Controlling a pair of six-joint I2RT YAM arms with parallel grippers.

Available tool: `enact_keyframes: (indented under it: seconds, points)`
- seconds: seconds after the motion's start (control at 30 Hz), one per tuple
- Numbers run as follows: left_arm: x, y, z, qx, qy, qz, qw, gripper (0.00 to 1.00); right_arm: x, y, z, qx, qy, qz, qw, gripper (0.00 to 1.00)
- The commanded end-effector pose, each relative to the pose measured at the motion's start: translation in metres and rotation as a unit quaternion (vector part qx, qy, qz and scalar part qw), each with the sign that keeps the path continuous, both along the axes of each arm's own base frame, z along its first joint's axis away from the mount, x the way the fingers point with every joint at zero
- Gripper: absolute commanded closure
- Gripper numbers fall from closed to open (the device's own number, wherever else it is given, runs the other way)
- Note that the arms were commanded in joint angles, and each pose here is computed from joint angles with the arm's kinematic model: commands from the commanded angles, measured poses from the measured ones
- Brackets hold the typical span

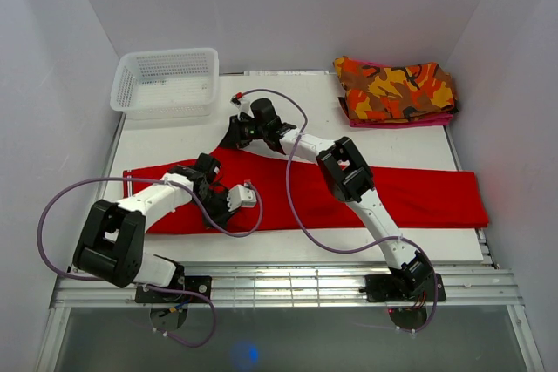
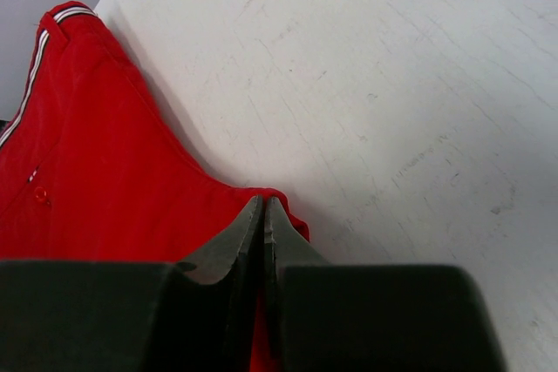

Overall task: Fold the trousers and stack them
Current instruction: Fold the trousers

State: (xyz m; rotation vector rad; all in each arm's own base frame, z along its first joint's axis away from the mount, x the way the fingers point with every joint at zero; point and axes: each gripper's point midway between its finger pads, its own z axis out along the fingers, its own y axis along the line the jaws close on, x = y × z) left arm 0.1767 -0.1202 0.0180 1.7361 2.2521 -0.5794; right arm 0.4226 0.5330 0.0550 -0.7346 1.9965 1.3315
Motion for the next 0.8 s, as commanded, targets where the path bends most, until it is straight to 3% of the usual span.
enact_keyframes:
  seconds: [0.0,0.13,0.3,0.33,0.43,0.47,0.5,0.57,0.6,0.73,0.77]
  points:
    - [-0.031,0.034,-0.010,0.078,0.042,-0.023,0.996,0.83,0.039,-0.015,0.030,0.005,-0.061,-0.046,0.997,0.92]
    - [-0.046,0.037,-0.002,0.084,0.085,-0.034,0.992,0.90,0.054,-0.026,0.041,0.006,-0.075,-0.063,0.995,0.92]
    - [-0.044,0.032,0.000,0.067,0.078,-0.042,0.994,0.87,0.061,-0.036,0.062,0.009,-0.105,-0.071,0.992,0.92]
    - [-0.042,0.030,-0.001,0.067,0.082,-0.037,0.994,0.86,0.062,-0.037,0.064,0.008,-0.111,-0.072,0.991,0.92]
    - [-0.020,0.017,0.004,0.052,0.068,-0.007,0.996,0.67,0.063,-0.036,0.089,0.015,-0.140,-0.065,0.988,0.91]
    - [-0.013,0.012,0.004,0.049,0.069,0.004,0.996,0.49,0.063,-0.035,0.096,0.014,-0.147,-0.059,0.987,0.77]
    - [0.009,0.001,0.013,0.031,0.041,0.019,0.998,0.43,0.061,-0.035,0.104,0.012,-0.152,-0.053,0.987,0.38]
    - [0.028,-0.012,0.023,0.016,0.037,0.070,0.997,0.30,0.055,-0.042,0.127,0.001,-0.178,-0.036,0.983,0.08]
    - [0.038,-0.019,0.030,0.004,0.031,0.088,0.996,0.22,0.055,-0.048,0.135,-0.006,-0.189,-0.035,0.981,0.10]
    - [0.092,-0.035,0.074,-0.044,-0.007,0.203,0.978,0.19,0.044,-0.099,0.160,-0.031,-0.208,-0.022,0.977,0.10]
    - [0.110,-0.028,0.090,-0.063,-0.010,0.258,0.964,0.19,0.034,-0.120,0.163,-0.050,-0.204,-0.016,0.978,0.10]
